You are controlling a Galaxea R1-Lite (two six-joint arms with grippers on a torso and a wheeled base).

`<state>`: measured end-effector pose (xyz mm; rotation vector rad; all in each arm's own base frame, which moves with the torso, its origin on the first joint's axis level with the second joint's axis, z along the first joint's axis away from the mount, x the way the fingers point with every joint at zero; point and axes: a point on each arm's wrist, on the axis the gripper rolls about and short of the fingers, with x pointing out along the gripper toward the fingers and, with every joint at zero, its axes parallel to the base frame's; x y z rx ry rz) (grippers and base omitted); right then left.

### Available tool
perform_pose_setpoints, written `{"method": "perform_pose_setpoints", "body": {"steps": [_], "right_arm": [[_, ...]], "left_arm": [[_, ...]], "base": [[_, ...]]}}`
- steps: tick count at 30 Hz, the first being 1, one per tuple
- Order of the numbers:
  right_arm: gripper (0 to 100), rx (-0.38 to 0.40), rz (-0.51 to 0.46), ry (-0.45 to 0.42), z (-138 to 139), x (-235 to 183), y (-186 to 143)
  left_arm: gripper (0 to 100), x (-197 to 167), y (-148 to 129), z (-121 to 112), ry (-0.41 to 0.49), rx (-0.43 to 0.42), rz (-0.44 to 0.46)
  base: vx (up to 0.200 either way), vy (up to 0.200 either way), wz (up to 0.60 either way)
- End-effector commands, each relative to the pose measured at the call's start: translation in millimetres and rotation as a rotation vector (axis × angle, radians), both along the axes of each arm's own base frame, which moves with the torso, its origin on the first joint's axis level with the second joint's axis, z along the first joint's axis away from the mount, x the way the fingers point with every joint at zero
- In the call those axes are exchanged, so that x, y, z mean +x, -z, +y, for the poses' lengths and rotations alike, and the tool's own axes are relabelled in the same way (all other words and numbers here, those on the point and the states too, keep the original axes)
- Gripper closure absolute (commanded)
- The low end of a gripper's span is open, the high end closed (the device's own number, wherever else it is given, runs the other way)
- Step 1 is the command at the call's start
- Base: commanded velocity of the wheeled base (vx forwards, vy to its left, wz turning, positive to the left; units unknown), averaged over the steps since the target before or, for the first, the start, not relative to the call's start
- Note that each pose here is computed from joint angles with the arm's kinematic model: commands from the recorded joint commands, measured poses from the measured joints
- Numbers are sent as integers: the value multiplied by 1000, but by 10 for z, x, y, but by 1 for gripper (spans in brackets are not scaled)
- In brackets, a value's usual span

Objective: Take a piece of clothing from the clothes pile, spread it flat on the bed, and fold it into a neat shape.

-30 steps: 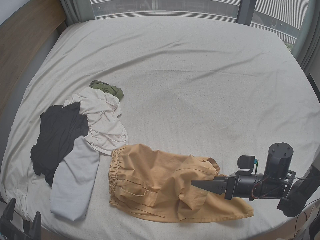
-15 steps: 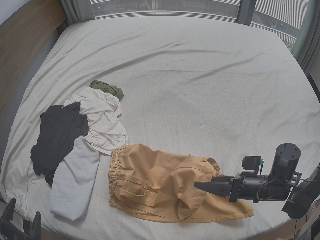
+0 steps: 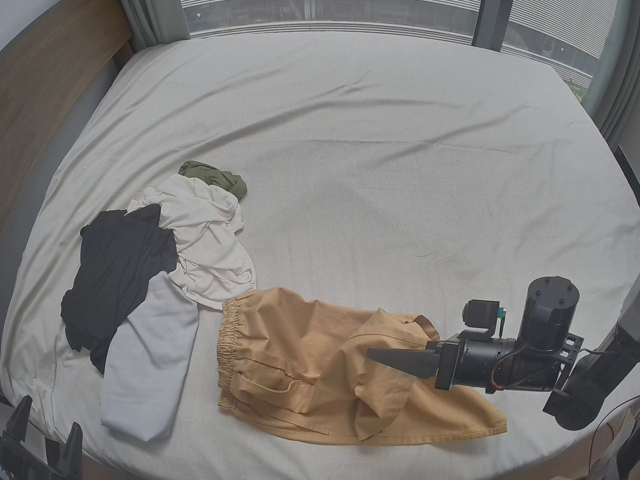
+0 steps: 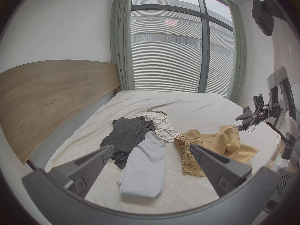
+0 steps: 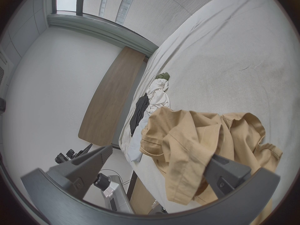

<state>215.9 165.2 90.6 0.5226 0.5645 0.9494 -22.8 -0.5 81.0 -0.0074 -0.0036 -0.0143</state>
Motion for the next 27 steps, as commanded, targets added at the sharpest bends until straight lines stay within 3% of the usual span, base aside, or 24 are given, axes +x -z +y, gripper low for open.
{"method": "perform_pose_setpoints", "body": {"steps": [1, 16, 17, 27], "right_arm": [[0, -4, 6, -4, 50, 51, 41], [0, 6, -4, -15, 142, 118, 45], [100, 7, -7, -12, 143, 122, 41], [100, 4, 0, -3, 140, 134, 62]], "left_arm": [[0, 1, 52, 0, 0, 0, 2], [0, 1, 52, 0, 0, 0, 2], [0, 1, 52, 0, 0, 0, 2], [0, 1, 52, 0, 0, 0, 2]], "base": [[0, 0, 0], [0, 0, 0], [0, 0, 0], [0, 0, 0]]}}
